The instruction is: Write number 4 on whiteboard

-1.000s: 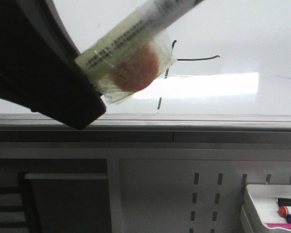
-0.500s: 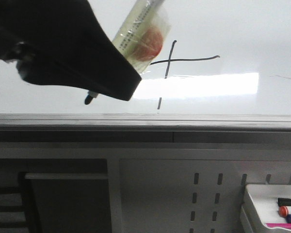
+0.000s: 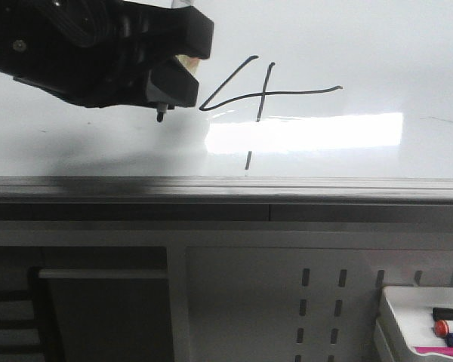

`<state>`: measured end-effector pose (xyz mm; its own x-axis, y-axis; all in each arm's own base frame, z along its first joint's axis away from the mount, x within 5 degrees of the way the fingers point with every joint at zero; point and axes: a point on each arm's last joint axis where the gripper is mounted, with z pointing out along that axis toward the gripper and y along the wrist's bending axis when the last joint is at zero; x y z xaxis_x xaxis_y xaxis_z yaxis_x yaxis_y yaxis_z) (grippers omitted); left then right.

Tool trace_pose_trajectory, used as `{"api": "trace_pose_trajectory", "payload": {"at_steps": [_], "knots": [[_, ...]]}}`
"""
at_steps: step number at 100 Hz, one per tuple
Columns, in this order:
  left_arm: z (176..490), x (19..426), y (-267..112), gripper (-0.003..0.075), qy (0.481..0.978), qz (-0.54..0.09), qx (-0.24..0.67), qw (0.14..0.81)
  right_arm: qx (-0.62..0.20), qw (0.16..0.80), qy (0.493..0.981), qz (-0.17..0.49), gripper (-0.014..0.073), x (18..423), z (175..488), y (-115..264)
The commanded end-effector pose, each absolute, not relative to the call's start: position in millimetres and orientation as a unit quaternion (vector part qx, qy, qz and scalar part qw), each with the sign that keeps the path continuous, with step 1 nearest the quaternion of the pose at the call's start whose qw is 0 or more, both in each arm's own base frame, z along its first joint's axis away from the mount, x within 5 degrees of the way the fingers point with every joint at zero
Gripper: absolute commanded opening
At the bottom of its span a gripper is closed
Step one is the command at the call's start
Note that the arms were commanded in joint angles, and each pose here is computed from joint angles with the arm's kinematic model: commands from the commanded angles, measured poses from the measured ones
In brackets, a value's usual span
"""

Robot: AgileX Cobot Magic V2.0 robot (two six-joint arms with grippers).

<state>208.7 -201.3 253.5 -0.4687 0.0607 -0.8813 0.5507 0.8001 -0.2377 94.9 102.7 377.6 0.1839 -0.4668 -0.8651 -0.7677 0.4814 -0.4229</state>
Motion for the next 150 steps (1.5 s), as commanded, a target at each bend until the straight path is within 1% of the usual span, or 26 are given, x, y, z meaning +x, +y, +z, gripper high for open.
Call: {"api": "trace_pose_trajectory", "payload": {"at_steps": [1,17,33,63,82,150], "knots": [[277.9,221.4,-195.3,-0.0020,0.779,-0.268,0.135,0.550,-0.461,0.633,0.609,0.130,-0.0063,95.7,393.2,100.0],[272.4,237.5,-187.4,-0.0020,0.788,-0.257,0.088,0.553,-0.457,0.633,0.611,0.127,-0.0063,96.9,393.2,98.9],[266.3,250.3,-184.6,-0.0020,0.795,-0.241,0.079,0.551,-0.450,0.634,0.616,0.124,-0.0063,98.5,393.4,97.4],[266.5,264.9,-190.5,-0.0020,0.798,-0.234,0.080,0.549,-0.436,0.632,0.626,0.138,-0.0063,98.6,393.4,97.2],[256.2,273.1,-181.0,-0.0020,0.823,-0.225,0.060,0.519,-0.435,0.632,0.626,0.138,-0.0063,98.6,393.4,97.3],[249.8,273.4,-178.2,-0.0020,0.837,-0.221,0.063,0.497,-0.432,0.636,0.625,0.139,-0.0063,99.3,394.2,97.5]]}}
